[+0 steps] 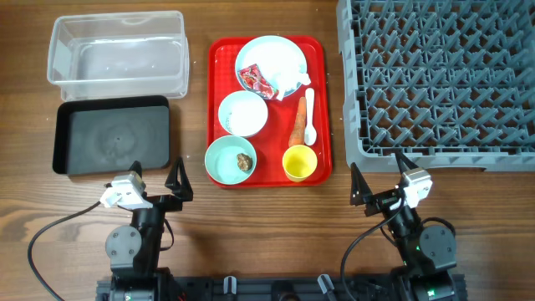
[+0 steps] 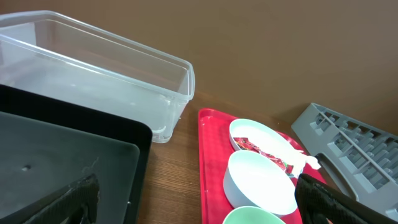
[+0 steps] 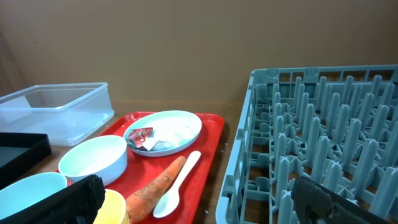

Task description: Sort waste into correct bins and load items into the dishwasher rack

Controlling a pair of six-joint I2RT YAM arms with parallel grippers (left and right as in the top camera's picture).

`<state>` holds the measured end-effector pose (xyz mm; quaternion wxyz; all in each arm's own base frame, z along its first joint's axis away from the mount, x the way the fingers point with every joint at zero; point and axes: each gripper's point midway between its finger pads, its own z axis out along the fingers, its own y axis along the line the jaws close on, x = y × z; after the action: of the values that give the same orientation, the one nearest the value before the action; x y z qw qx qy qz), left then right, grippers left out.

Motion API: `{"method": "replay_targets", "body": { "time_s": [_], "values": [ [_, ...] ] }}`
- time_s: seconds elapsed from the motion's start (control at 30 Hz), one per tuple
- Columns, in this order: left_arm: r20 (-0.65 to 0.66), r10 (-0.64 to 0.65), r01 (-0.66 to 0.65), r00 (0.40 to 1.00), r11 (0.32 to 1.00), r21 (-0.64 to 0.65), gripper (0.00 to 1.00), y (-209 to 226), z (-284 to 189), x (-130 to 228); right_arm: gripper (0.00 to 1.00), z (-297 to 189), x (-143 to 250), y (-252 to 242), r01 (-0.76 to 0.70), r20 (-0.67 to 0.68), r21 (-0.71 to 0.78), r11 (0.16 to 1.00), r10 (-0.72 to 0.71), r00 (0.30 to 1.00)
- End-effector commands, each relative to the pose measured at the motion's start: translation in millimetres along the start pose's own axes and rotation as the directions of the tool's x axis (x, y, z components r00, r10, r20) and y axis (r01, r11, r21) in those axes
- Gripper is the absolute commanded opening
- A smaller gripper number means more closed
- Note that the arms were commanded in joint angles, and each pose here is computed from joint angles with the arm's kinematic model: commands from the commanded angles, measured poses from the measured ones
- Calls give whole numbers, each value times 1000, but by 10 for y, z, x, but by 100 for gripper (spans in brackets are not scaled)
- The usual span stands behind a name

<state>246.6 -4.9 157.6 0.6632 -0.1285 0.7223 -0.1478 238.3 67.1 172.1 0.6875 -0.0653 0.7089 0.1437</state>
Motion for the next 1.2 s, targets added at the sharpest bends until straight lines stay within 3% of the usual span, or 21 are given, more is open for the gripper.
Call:
{"method": "replay_targets", "body": {
  "time_s": [0.0,0.4,0.53,0.8,1.17],
  "values": [
    [-15,-9,9,1000,1000,11,100,-15,5,43,100,-4,-20,-20,-18,11,13,1000,18,1000],
    [-15,-9,9,1000,1000,12,100,-16,5,42,100,-5,-22,-19,-17,11,13,1000,17,1000],
    [-15,-9,9,1000,1000,11,100,-15,5,43,100,-6,-34,-76,91,12,48,995,-92,996],
    [-15,-9,10,1000,1000,12,100,-18,5,43,100,-10,-68,-123,98,24,77,992,-100,995],
    [-19,-5,7,1000,996,85,100,-151,-2,32,99,-33,-354,-80,138,138,76,987,-148,979]
  ]
}}
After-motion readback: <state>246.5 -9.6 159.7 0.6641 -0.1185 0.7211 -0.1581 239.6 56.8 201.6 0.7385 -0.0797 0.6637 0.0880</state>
